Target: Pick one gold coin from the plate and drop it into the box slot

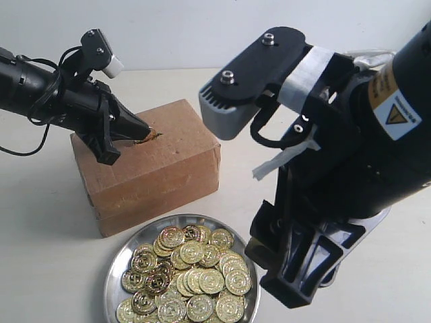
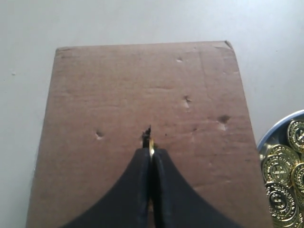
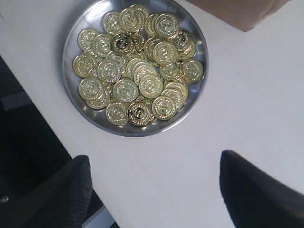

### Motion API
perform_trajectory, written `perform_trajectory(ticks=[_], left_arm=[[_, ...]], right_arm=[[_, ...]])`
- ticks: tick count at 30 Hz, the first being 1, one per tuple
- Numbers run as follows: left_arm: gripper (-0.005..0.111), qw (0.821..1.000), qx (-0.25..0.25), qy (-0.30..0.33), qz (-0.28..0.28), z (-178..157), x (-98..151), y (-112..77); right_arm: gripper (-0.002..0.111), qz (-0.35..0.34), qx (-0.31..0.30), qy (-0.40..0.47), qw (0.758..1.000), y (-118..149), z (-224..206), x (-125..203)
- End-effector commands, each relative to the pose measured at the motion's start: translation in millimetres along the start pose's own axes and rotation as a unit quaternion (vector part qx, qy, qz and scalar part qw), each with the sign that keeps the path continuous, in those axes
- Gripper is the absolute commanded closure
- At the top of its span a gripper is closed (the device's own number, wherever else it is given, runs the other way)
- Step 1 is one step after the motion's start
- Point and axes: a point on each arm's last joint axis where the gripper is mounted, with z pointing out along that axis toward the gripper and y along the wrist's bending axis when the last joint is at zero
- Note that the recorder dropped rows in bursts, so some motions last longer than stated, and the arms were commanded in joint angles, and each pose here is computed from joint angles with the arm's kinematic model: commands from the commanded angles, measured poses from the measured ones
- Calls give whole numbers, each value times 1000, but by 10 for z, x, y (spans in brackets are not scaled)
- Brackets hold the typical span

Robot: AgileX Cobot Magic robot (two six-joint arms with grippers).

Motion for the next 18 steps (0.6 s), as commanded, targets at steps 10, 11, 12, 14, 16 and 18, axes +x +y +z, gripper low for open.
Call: perform_trajectory(ticks=[10,11,12,14,16,18], left_arm=[[88,1000,3,-7,-5,-17,-36,-24],[76,1000,-1,-6,-5,-17,-34,-16],[68,1000,-1,-6,-5,-17,-34,-16],[55,1000,-1,-6,-5,-17,-34,-16],[48,1000,-6,-9,-12,-17,-40,-7],[47,1000,-9,-14,-12,-44,-66,-11]], right_arm=[[37,1,-3,-6,1000,7,-8,8],[37,1,-3,-6,1000,7,-8,8],[37,1,-3,-6,1000,7,-8,8],[37,1,-3,-6,1000,7,-8,8],[37,1,-3,-6,1000,7,-8,8],[37,-1,0,-12,1000,3,-9,-3]])
